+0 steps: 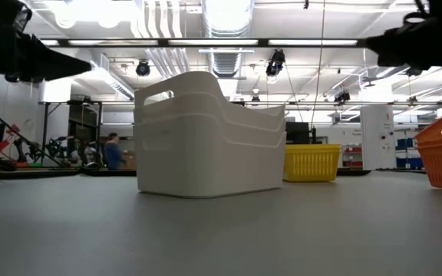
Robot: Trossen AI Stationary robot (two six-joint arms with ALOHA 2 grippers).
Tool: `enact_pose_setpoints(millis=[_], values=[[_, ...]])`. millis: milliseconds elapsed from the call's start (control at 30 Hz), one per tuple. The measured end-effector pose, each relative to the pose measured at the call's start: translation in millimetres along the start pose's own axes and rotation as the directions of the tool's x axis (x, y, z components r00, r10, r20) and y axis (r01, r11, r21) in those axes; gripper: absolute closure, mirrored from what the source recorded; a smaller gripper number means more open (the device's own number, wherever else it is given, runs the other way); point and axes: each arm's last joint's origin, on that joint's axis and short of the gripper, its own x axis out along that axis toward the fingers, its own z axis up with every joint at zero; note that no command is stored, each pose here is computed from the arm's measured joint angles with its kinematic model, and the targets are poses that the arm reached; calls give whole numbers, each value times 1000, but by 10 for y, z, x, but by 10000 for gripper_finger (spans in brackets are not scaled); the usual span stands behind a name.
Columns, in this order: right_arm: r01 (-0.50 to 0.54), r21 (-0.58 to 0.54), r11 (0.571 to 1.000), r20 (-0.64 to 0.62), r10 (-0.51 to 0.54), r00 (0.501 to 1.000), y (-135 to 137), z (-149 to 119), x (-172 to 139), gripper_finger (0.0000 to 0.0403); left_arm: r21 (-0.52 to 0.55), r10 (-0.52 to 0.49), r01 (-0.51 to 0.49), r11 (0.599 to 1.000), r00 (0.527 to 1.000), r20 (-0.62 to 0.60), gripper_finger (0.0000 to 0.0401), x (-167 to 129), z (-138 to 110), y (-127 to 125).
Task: Stack baskets by color
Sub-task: Return to Home Position
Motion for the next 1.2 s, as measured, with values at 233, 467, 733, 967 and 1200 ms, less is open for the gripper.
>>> enact_pose_setpoints(millis=[233,467,733,967,1200], values=[[25,42,999,95,-29,995,-11,-23,-148,394,-89,4,-3,996,1000,6,228,-11,-101,-8],[-140,177,974,101,123,987,-82,342,-169,394,-486,-82,83,870,996,24,228,-8,-103,-43],[-382,242,892,-30,400,916,146,583,-7,394,-622,-81,87,778,996,39,228,32,-56,-100],[-409,305,860,-334,499,800,640,206,99,394,-622,-41,124,773,988,146,228,105,127,-179],[-356,336,872,-428,478,767,807,15,19,394,-570,-58,133,811,987,148,228,239,333,-366]])
